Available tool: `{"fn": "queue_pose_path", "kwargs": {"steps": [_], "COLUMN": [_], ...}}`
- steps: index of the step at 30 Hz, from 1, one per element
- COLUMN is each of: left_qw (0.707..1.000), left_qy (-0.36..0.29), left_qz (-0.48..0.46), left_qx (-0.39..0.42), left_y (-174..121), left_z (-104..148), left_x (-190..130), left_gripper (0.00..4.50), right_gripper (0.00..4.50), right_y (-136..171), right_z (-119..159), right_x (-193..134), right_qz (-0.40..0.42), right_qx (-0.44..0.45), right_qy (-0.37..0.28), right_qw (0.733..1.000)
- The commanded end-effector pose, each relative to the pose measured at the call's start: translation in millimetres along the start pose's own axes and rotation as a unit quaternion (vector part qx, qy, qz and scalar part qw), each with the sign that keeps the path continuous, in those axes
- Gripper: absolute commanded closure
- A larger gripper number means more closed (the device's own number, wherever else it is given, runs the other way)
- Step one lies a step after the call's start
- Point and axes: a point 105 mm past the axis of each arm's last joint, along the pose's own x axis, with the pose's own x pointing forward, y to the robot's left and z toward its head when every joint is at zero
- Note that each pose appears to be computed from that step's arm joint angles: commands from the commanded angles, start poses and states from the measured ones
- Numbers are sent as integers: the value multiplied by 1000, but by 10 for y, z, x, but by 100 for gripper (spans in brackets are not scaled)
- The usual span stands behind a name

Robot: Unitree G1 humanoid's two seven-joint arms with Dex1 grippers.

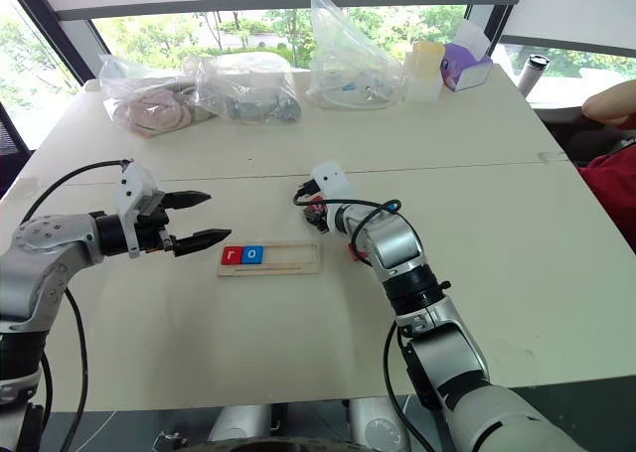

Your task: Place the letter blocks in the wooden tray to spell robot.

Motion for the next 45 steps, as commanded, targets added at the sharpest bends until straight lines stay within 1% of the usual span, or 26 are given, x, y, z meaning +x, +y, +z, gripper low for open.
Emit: {"fn": "queue_pose_path", "kwargs": {"steps": [1,5,7,8,10,11,12,15,17,19,22,27,29,30,32,33,34,36,38,39,41,43,44,45], "left_qw": [1000,999,999,998,995,994,993,989,986,984,981,980,980,980,979,979,979,978,977,975,973,965,958,953], "left_qy": [-11,-17,-21,-23,-29,-37,-42,-58,-65,-65,-59,-59,-60,-61,-59,-58,-57,-54,-50,-49,-45,-15,8,24], "left_qz": [3,-17,-35,-53,-83,-95,-101,-124,-143,-160,-180,-185,-186,-187,-190,-192,-193,-195,-203,-210,-223,-253,-272,-285], "left_qx": [23,29,31,35,43,46,47,48,46,44,43,44,44,44,45,45,45,44,43,44,46,67,90,105], "left_y": [-3,-81,-153,-229,-361,-418,-446,-537,-603,-653,-705,-694,-694,-697,-715,-722,-729,-726,-732,-748,-775,-858,-915,-952], "left_z": [115,156,188,209,252,291,315,409,451,451,424,405,402,400,385,377,370,359,352,355,358,290,241,208], "left_x": [-13,70,116,171,267,320,346,427,463,494,548,624,648,656,659,653,645,624,587,563,526,447,395,359], "left_gripper": [0,0,0,0,0,0,0,0,0,0,0,0,0,0,0,0,0,0,0,0,0,0,0,0], "right_gripper": [336,335,335,335,335,335,335,335,335,335,335,335,230,193,84,21,3,3,3,3,3,3,3,3], "right_y": [84,-75,-208,-318,-498,-578,-611,-664,-643,-588,-441,-365,-379,-384,-413,-418,-427,-459,-528,-560,-583,-652,-680,-699], "right_z": [113,254,313,299,218,118,48,-285,-445,-565,-716,-857,-876,-876,-827,-803,-765,-656,-477,-371,-245,-207,-231,-261], "right_x": [12,-126,-273,-418,-695,-859,-959,-1356,-1518,-1561,-1504,-1425,-1402,-1395,-1409,-1420,-1442,-1494,-1566,-1591,-1608,-1634,-1660,-1691], "right_qz": [10,-28,-65,-97,-156,-189,-208,-267,-283,-285,-264,-265,-269,-269,-273,-275,-275,-274,-266,-248,-212,-152,-100,-62], "right_qx": [-6,-14,-28,-23,-10,11,26,57,69,105,162,196,197,197,188,186,181,167,141,133,118,49,3,-24], "right_qy": [-18,-51,-73,-79,-78,-67,-58,-9,14,25,36,61,63,62,54,50,45,26,-6,-28,-48,-31,-7,13], "right_qw": [1000,998,995,992,985,980,976,962,956,953,950,942,941,941,942,942,943,947,954,959,969,987,995,998]}}
